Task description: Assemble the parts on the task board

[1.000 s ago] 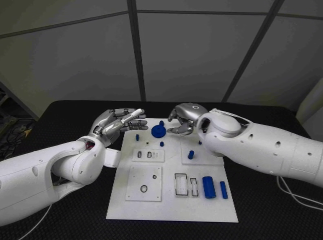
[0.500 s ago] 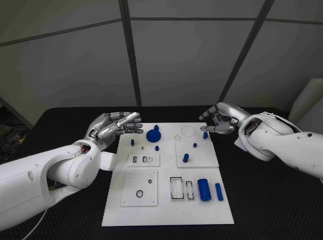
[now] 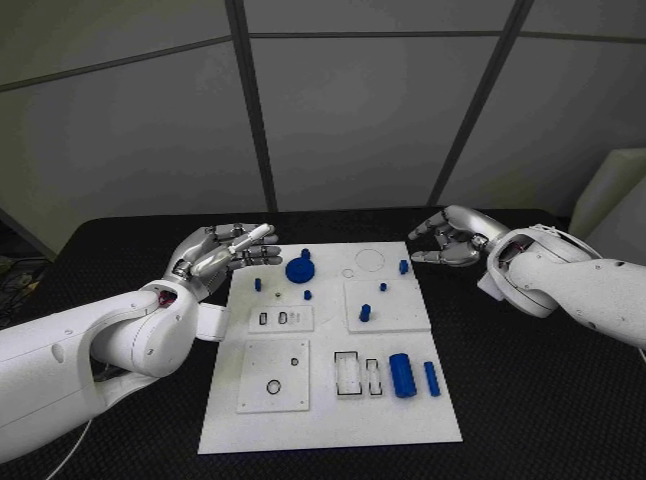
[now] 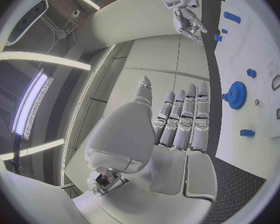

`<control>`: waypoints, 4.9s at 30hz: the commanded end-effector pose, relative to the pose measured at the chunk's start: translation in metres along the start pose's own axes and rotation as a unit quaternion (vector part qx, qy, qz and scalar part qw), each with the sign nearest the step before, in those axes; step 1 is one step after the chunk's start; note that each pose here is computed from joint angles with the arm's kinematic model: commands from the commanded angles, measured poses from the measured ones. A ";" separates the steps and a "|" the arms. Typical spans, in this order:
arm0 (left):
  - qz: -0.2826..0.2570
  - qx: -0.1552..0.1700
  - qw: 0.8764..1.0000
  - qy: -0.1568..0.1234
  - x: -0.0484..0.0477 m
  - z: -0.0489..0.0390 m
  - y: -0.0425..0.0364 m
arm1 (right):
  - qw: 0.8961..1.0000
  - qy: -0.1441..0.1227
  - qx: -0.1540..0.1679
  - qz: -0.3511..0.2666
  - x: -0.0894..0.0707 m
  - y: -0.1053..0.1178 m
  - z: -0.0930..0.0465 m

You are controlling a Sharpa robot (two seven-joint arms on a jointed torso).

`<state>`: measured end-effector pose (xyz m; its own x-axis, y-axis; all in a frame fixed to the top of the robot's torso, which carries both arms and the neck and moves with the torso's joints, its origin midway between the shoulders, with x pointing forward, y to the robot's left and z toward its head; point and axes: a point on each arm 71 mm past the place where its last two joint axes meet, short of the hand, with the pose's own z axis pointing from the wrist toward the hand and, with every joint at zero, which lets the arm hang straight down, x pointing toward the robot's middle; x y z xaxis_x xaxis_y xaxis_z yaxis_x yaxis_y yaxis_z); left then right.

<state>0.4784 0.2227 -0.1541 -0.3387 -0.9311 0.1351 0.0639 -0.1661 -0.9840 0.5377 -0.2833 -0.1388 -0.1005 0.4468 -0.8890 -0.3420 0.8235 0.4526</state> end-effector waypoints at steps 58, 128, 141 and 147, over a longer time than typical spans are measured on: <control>-0.003 0.003 1.000 0.005 -0.0016 0.0019 0.0010 | 0.999 0.043 0.012 0.003 0.039 -0.008 0.013; 0.000 0.001 1.000 0.000 -0.0049 0.0084 0.0021 | 0.991 0.113 -0.069 -0.036 0.153 0.187 0.013; 0.000 0.000 1.000 0.001 -0.0041 0.0090 0.0024 | 0.990 0.116 -0.067 -0.043 0.158 0.189 0.016; 0.000 0.000 1.000 0.001 -0.0043 0.0088 0.0024 | 0.990 0.116 -0.066 -0.046 0.159 0.189 0.017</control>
<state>0.4884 0.2246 -0.1575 -0.3281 -0.9355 0.1315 0.0605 -0.1597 -0.9853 0.4725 -0.0498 -0.1913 -0.2733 0.2839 -0.9191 -0.4803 0.7876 0.3860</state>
